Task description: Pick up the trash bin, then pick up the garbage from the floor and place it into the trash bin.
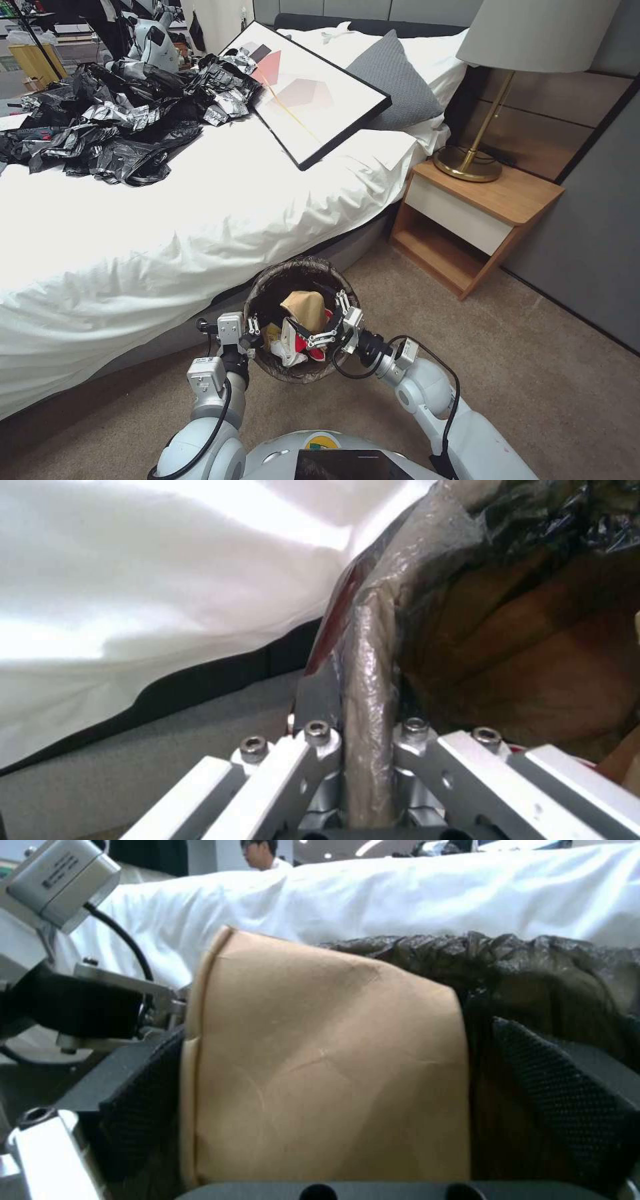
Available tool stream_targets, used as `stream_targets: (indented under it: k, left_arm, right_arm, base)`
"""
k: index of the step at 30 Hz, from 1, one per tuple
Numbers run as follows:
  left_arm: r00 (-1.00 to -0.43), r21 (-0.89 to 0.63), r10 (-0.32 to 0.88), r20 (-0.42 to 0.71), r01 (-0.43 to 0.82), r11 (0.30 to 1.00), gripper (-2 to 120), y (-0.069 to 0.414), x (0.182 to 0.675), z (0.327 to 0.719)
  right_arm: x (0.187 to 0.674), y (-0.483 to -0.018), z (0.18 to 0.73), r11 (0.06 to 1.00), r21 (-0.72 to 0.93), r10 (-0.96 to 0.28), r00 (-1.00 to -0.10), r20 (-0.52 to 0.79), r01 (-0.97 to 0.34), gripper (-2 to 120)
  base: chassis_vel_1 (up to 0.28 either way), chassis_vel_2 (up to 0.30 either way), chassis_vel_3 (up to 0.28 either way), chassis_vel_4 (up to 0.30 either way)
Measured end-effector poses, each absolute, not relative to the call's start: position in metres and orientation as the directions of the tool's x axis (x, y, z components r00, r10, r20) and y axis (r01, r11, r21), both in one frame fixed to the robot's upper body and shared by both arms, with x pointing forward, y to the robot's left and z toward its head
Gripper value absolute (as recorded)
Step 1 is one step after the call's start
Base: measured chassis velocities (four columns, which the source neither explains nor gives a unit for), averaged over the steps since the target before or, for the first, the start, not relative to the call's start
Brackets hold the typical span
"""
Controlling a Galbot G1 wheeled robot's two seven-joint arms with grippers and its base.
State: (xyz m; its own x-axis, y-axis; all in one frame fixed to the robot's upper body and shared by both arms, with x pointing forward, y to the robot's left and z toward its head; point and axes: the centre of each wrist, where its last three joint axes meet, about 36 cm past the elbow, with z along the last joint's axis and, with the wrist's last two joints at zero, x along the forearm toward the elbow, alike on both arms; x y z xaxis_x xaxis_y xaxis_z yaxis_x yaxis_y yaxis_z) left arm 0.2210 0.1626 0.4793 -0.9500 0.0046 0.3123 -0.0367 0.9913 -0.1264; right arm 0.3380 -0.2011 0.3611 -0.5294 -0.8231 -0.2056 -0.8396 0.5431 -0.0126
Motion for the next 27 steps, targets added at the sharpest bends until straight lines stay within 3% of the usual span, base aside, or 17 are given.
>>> stream_targets:
  k: [16, 21, 23, 27]
  left_arm:
    - [-0.950, -0.126, 0.005, 0.312, -0.037, 0.991, 2, 0.163, 0.221, 0.479]
    - [-0.950, -0.126, 0.005, 0.312, -0.037, 0.991, 2, 0.163, 0.221, 0.479]
    - [-0.950, -0.126, 0.005, 0.312, -0.037, 0.991, 2, 0.163, 0.221, 0.479]
    - [-0.950, -0.126, 0.005, 0.312, -0.037, 0.991, 2, 0.163, 0.221, 0.479]
  right_arm:
    - [0.334, -0.210, 0.383, 0.575, -0.118, -0.806, -0.537, -0.249, -0.809, 100]
    - [0.330, -0.204, 0.409, 0.667, -0.164, -0.730, -0.593, -0.340, -0.727, 100]
    - [0.323, -0.202, 0.425, 0.753, -0.168, -0.644, -0.658, -0.392, -0.637, 100]
    - [0.312, -0.202, 0.432, 0.829, -0.143, -0.543, -0.717, -0.437, -0.541, 100]
  base:
    - [0.000, 0.000, 0.000, 0.000]
    - [0.000, 0.000, 0.000, 0.000]
    - [0.000, 0.000, 0.000, 0.000]
    - [0.000, 0.000, 0.000, 0.000]
